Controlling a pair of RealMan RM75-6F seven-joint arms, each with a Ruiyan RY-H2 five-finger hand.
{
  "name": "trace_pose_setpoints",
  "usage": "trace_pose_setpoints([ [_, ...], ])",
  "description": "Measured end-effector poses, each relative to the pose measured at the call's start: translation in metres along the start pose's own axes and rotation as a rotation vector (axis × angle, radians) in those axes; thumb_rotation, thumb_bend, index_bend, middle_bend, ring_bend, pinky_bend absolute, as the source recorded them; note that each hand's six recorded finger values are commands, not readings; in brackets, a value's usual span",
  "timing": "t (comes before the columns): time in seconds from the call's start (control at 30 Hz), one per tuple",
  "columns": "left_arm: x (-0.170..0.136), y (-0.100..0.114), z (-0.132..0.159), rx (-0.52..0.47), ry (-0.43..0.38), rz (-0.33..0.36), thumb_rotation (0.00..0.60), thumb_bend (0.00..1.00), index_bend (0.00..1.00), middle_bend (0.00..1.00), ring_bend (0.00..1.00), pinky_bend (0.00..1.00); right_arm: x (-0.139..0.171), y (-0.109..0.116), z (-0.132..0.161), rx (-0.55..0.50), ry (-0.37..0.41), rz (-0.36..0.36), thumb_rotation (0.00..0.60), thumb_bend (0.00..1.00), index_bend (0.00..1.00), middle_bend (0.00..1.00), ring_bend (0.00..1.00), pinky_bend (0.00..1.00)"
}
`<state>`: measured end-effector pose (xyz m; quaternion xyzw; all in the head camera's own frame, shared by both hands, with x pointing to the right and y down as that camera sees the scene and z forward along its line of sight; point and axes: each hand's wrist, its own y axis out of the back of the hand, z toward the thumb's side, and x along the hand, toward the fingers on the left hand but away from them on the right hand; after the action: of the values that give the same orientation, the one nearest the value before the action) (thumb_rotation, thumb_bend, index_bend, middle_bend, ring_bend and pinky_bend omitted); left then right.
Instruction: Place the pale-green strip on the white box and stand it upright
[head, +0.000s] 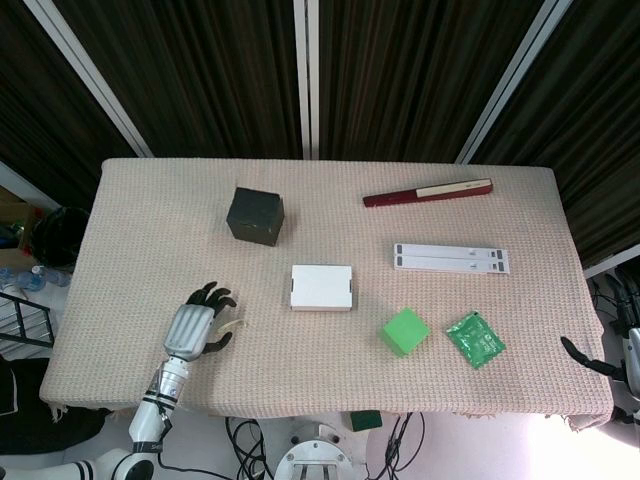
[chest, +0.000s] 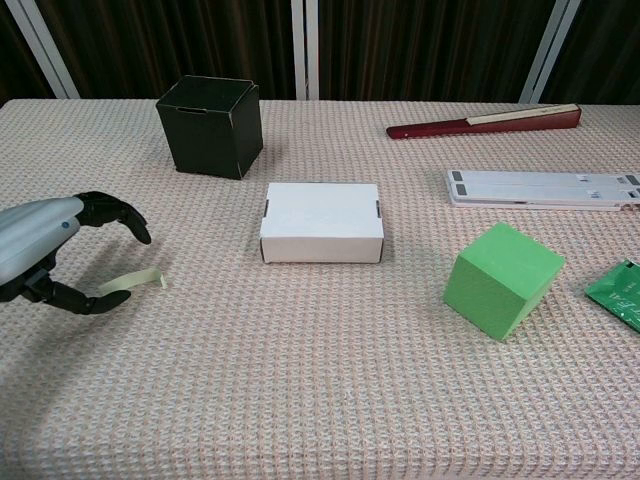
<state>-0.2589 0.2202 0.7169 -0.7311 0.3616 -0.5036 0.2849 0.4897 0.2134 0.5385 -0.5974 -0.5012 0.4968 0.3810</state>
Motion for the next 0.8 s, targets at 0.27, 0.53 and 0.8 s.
trace_pose_setpoints([
  [0.27,0.0012,0.0009,-0.0013,0.005,0.008,0.003,0.6,0.26,0.4,0.22,0.09,0.19,-0.0011,-0.0031,0.0003,0.002,0.003,0.01,0.442,0.16,0.0,0.0,0.0,0.0],
  [0.53,0.0036,-0.0011,-0.0017,0.01,0.014,-0.003,0.6,0.29,0.44,0.22,0.09,0.19,-0.0008,-0.0029,-0.0005,0.002,0.0,0.01,0.442,0.16,0.0,0.0,0.0,0.0],
  [0.8,0.0072,-0.0054,-0.0023,-0.013,0.02,-0.021,0.6,0.3,0.45,0.22,0.09,0.19,-0.0005,-0.0025,-0.0034,0.002,-0.008,0.01,0.442,0.18,0.0,0.0,0.0,0.0],
])
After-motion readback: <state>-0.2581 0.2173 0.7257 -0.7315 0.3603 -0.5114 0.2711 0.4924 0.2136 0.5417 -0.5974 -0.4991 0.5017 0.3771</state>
